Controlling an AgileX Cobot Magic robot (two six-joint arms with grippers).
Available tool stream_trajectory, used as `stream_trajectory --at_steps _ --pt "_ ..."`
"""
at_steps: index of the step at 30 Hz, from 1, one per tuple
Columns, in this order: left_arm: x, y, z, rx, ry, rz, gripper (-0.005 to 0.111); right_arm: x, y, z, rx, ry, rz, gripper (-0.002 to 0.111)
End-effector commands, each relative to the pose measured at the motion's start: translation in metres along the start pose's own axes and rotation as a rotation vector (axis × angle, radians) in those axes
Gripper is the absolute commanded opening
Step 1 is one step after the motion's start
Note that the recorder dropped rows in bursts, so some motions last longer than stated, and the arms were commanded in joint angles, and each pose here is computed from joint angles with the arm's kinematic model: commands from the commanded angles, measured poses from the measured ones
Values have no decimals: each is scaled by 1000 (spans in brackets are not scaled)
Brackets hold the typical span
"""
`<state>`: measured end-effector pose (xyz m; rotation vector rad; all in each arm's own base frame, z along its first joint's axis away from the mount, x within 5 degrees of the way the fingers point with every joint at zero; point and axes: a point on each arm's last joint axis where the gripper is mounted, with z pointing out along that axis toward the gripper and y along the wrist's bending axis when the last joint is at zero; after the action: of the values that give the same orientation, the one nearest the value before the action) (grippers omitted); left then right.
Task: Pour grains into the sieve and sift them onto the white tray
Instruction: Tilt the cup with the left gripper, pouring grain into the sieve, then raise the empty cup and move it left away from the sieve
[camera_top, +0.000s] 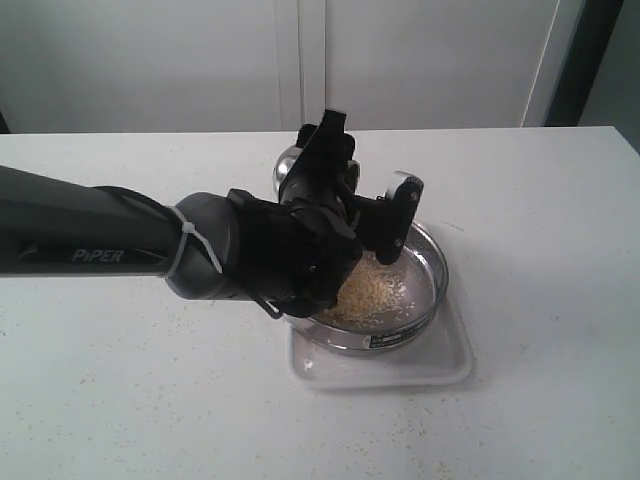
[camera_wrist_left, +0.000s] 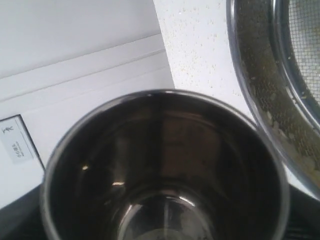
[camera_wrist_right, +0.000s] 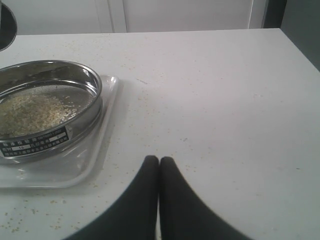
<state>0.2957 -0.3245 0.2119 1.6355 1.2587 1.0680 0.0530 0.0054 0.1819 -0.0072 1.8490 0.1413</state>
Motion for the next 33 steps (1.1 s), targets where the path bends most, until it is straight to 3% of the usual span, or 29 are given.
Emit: stream_trajectory --at_steps 1,4,8,13,18,23,33 --pt "0 4 -3 -11 12 -122 0 0 -1 0 8 -13 4 0" --pt "2 6 -5 -14 22 -245 0 0 -1 0 8 -13 4 0" --pt "11 24 -16 -16 13 -470 0 0 -1 0 8 -13 4 0" --pt "27 36 -17 131 -46 -778 0 0 -1 0 8 -13 4 0" --pt "63 52 -2 193 -42 -1108 0 0 -1 0 8 -13 4 0" --pt "86 51 8 241 -28 -1228 0 0 -1 0 8 -13 4 0" --pt "141 18 22 332 16 -1351 0 0 -1 0 8 -13 4 0"
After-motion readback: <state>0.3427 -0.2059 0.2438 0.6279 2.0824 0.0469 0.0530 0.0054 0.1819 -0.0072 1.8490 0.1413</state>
